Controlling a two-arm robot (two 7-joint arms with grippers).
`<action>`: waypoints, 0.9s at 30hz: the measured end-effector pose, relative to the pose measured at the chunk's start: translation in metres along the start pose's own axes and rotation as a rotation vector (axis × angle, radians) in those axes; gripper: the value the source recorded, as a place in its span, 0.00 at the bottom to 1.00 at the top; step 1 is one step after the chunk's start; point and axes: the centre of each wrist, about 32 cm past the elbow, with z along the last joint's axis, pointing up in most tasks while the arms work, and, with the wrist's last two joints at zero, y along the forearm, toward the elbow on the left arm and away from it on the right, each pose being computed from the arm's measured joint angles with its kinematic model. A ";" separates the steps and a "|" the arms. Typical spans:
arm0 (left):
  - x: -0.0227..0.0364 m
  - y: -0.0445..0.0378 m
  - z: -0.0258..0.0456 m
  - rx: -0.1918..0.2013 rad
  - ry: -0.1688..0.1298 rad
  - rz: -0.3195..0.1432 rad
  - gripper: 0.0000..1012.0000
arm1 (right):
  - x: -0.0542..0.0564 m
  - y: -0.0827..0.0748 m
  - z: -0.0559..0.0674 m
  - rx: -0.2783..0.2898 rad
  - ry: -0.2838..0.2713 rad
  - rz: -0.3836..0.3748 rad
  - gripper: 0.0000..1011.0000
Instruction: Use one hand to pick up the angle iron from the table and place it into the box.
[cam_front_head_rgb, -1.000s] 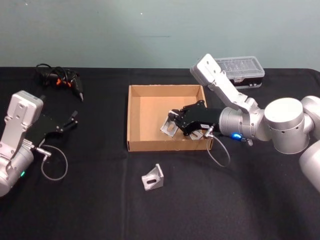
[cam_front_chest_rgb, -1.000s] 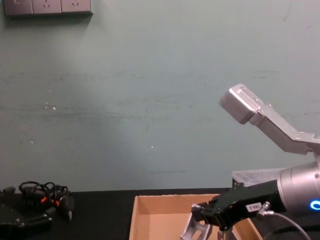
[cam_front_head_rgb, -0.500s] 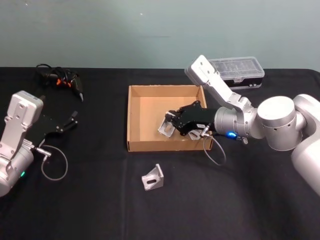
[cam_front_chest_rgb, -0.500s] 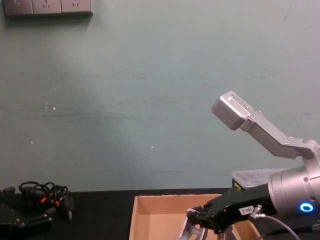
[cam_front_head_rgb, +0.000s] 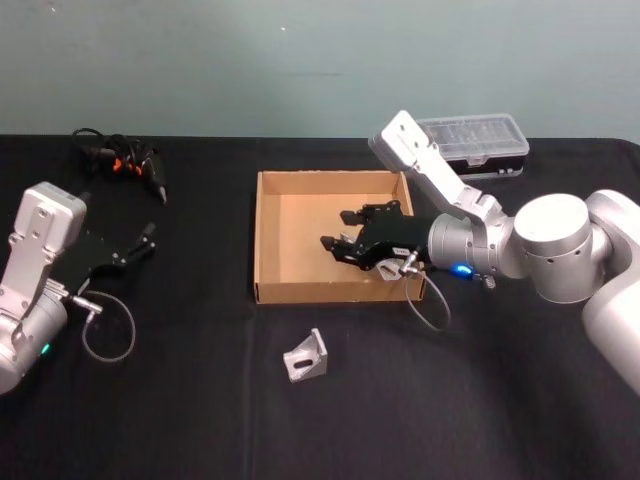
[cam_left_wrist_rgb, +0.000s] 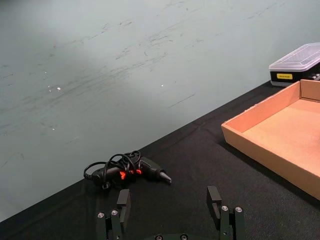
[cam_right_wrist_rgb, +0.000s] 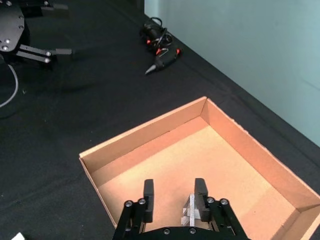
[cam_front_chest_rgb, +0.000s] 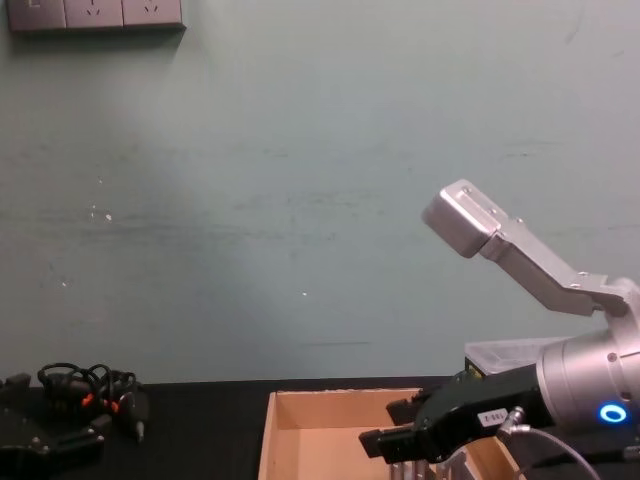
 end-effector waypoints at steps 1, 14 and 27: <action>0.0000 0.0000 0.0000 0.000 0.000 0.000 0.99 | -0.001 -0.001 0.000 0.007 -0.002 -0.004 0.53; 0.0000 0.0000 0.0000 0.000 0.000 0.000 0.99 | -0.004 -0.032 0.006 0.059 -0.050 0.027 0.91; 0.0000 0.0000 0.0000 0.000 0.000 0.000 0.99 | 0.002 -0.068 0.019 0.035 -0.154 0.204 0.99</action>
